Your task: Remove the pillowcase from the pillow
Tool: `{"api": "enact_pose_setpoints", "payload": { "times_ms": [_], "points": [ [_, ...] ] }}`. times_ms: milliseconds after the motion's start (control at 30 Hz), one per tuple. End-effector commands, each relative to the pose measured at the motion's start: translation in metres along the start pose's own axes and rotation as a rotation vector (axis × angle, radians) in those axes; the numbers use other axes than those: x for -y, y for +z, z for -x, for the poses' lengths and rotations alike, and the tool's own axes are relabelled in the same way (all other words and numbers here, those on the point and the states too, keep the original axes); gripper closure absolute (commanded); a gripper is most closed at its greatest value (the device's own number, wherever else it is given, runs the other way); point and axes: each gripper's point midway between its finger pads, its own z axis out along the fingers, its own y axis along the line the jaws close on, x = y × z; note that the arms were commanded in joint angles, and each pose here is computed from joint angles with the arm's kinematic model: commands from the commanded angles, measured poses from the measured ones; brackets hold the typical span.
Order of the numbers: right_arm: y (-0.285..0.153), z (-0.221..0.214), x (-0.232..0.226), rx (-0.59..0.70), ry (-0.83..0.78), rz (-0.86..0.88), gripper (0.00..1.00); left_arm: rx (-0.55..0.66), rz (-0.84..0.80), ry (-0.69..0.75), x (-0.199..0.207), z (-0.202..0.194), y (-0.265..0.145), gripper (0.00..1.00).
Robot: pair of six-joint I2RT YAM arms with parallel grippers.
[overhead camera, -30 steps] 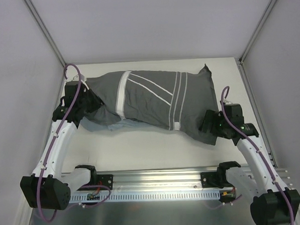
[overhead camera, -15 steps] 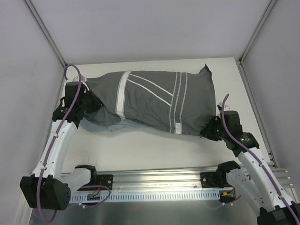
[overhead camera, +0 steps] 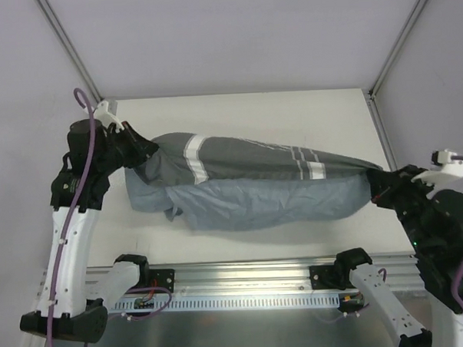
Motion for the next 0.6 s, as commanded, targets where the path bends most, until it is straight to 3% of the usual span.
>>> {"api": "enact_pose_setpoints", "payload": {
  "times_ms": [0, 100, 200, 400, 433, 467, 500, 533, 567],
  "points": [
    [-0.043, 0.041, 0.003, 0.146, -0.018, 0.001, 0.99, 0.159, -0.228, 0.113, 0.062, 0.035, -0.074, 1.0],
    [-0.065, 0.064, 0.007, 0.231, -0.008, -0.015, 0.99, 0.227, -0.317, 0.157, 0.084, 0.043, -0.111, 1.0],
    [-0.054, 0.069, 0.014, 0.233, -0.021, -0.077, 0.99, 0.213, -0.323, 0.151, 0.088, 0.047, -0.106, 1.0],
    [0.068, 0.06, 0.028, 0.065, -0.176, -0.325, 0.99, 0.041, -0.12, 0.035, 0.049, 0.055, 0.003, 1.0],
    [0.109, 0.045, 0.037, -0.037, -0.217, -0.381, 0.99, 0.033, -0.099, 0.034, 0.046, 0.061, 0.016, 0.9],
    [0.127, 0.049, 0.037, -0.056, -0.207, -0.395, 0.99, -0.032, -0.046, 0.024, 0.032, 0.056, 0.051, 0.69],
    [0.146, 0.046, 0.039, -0.099, -0.197, -0.401, 0.99, -0.057, -0.033, 0.026, 0.028, 0.056, 0.064, 0.37],
    [0.165, 0.036, 0.031, -0.172, -0.179, -0.339, 0.88, -0.07, -0.035, 0.029, 0.029, 0.059, 0.074, 0.11],
    [0.188, 0.026, 0.034, -0.267, -0.152, -0.354, 0.4, -0.128, -0.012, 0.013, 0.021, 0.05, 0.093, 0.01]
  ]
}}
